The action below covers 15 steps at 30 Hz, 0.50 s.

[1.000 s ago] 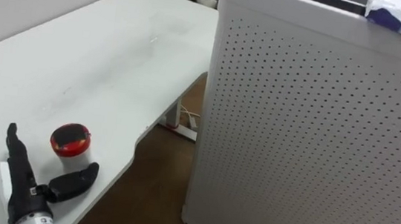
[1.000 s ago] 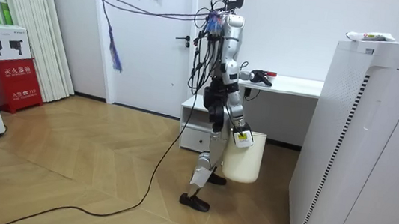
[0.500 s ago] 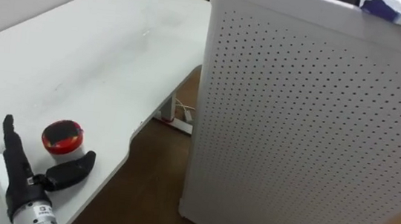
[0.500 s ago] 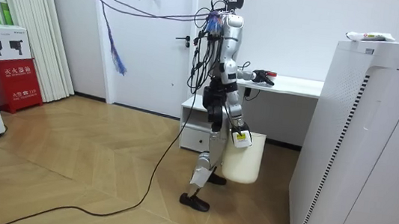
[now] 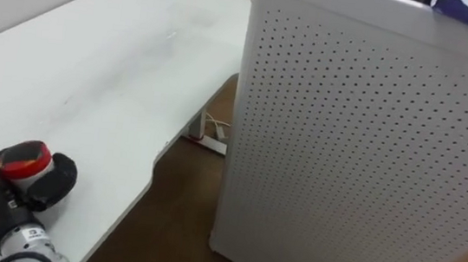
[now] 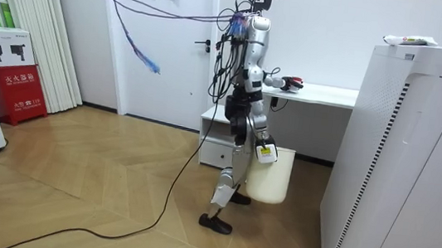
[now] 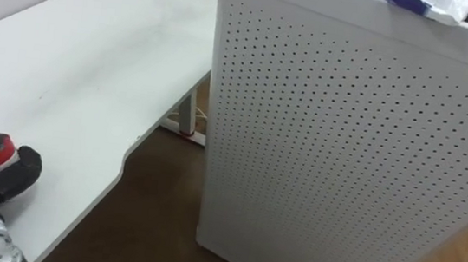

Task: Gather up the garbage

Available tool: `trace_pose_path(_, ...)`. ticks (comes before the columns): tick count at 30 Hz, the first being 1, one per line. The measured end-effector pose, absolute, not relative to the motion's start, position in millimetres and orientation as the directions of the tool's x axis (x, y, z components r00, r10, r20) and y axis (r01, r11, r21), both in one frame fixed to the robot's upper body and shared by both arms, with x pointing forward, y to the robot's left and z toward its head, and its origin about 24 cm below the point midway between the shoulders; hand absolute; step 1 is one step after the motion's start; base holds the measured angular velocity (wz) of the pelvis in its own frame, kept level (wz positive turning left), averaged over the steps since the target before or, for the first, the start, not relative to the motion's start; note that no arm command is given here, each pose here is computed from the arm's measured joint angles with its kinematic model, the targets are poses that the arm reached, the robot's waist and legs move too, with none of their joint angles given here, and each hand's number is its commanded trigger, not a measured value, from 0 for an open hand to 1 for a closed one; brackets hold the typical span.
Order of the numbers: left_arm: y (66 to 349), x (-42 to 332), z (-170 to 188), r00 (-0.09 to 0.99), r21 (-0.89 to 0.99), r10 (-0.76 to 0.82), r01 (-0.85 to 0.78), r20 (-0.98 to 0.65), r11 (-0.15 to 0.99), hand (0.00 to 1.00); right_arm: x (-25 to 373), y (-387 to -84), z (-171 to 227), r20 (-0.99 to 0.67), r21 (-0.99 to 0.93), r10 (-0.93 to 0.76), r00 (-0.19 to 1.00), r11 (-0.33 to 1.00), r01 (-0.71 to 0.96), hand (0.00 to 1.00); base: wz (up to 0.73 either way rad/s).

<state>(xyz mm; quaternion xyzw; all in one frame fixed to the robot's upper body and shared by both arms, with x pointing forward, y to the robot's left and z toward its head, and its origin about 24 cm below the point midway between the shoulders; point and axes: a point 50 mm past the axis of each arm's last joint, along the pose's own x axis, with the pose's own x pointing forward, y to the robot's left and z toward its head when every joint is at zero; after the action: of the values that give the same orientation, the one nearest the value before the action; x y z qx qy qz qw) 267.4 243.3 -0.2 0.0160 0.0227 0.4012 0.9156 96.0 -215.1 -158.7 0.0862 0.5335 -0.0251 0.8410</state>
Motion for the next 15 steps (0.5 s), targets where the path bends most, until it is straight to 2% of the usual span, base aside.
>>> trace_pose_path(6,226,271,-6,0.769,0.073,0.637,-0.634,-0.045,0.77,1.0,97,-215,-159,-0.9,0.122,0.052,0.432,0.983,0.135,1.0,-0.17)
trace_pose_path(15,188,279,-10,0.922,0.1,0.382,-0.375,-0.058,0.921,1.0,103,-214,-157,-0.896,0.11,0.041,0.443,0.985,0.133,1.0,-0.21)
